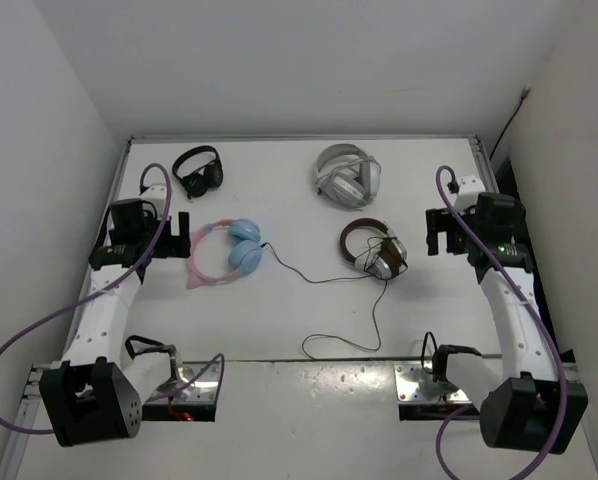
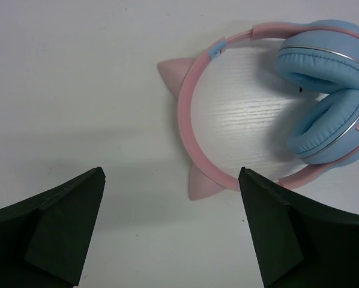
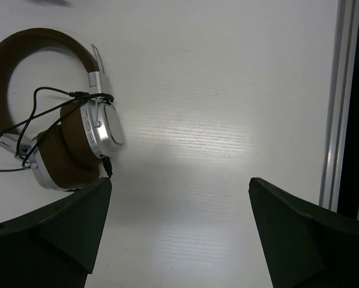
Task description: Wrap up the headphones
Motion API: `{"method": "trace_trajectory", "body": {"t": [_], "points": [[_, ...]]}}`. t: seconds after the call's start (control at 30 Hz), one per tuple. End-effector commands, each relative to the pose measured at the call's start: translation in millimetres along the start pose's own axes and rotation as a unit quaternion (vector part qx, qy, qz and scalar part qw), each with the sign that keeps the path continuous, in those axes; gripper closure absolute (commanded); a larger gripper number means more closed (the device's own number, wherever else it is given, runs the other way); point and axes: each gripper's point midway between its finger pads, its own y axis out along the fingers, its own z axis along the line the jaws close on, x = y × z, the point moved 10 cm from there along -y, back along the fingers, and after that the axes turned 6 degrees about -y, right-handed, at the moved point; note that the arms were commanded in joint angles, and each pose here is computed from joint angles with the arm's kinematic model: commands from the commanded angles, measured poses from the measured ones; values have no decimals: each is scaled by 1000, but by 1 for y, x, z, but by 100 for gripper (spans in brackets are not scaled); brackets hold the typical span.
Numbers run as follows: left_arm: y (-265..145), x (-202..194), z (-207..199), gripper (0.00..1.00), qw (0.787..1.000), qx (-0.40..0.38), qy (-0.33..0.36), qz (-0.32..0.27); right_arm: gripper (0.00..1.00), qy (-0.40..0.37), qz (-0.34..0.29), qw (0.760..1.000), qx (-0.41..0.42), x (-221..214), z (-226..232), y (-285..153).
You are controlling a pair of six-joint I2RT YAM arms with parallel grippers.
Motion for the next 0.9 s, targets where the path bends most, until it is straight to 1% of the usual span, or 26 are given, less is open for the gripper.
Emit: {"method": "trace_trajectory", "body": {"t": [0.0, 0.07, 0.1, 0.13, 0.23, 0.33, 0.43, 0.47, 0.5, 0.57, 0.6, 0.63, 0.67, 0.7, 0.73, 0.8, 0.83, 0.87], "points": [[-5, 17, 6, 0, 999, 7, -5, -33, 4, 17, -24, 999, -18, 7, 0, -2], [-9, 22, 3, 0, 999, -8, 1, -35, 0, 45, -23, 998, -47, 11, -1, -1], [-8, 21, 4, 0, 1000, -9, -1, -23, 0, 58, -24, 996, -62, 13, -1, -1], [-10, 29, 5, 0, 1000, 0, 0, -28, 0, 67, -24, 994, -85, 18, -3, -2], [-14, 36, 9, 0, 999, 35, -15, -25, 0, 66, -19, 994, -87, 24, 0, -5], [-14, 36, 11, 0, 999, 40, -3, -25, 0, 36, -34, 998, -26, 29, 7, -9], [-12, 32, 6, 0, 1000, 0, 18, -25, 0, 25, -54, 998, 11, 35, 13, -12], [-6, 28, 6, 0, 1000, 1, 27, -10, 0, 15, -44, 999, 23, 32, 14, -9], [-2, 27, 6, 0, 1000, 8, 29, 2, 0, -5, -51, 998, 41, 40, 13, -12], [9, 20, 9, 0, 998, 11, 36, 46, 0, -21, -32, 997, 60, 40, 20, -10], [12, 17, 8, 0, 998, -3, 40, 58, 0, -32, -25, 997, 71, 43, 22, -8], [12, 17, 8, 0, 998, -4, 40, 58, 0, -47, -22, 995, 84, 43, 29, -8], [16, 17, 6, 0, 998, -6, 36, 58, 0, -52, -17, 995, 85, 43, 32, -5], [22, 14, 4, 0, 997, -11, 38, 71, 0, -57, -14, 995, 78, 43, 34, -5], [26, 12, 5, 8, 996, -11, 37, 80, 0, -63, -14, 995, 77, 44, 36, -5], [35, 7, 1, 12, 994, -22, 33, 102, 0, -70, -10, 994, 83, 43, 45, -2], [46, 0, -1, 15, 991, -30, 28, 127, 0, -68, -7, 995, 79, 43, 46, 2], [51, -1, -1, 15, 990, -35, 27, 130, 2, -72, -4, 994, 85, 41, 50, 3]]}}
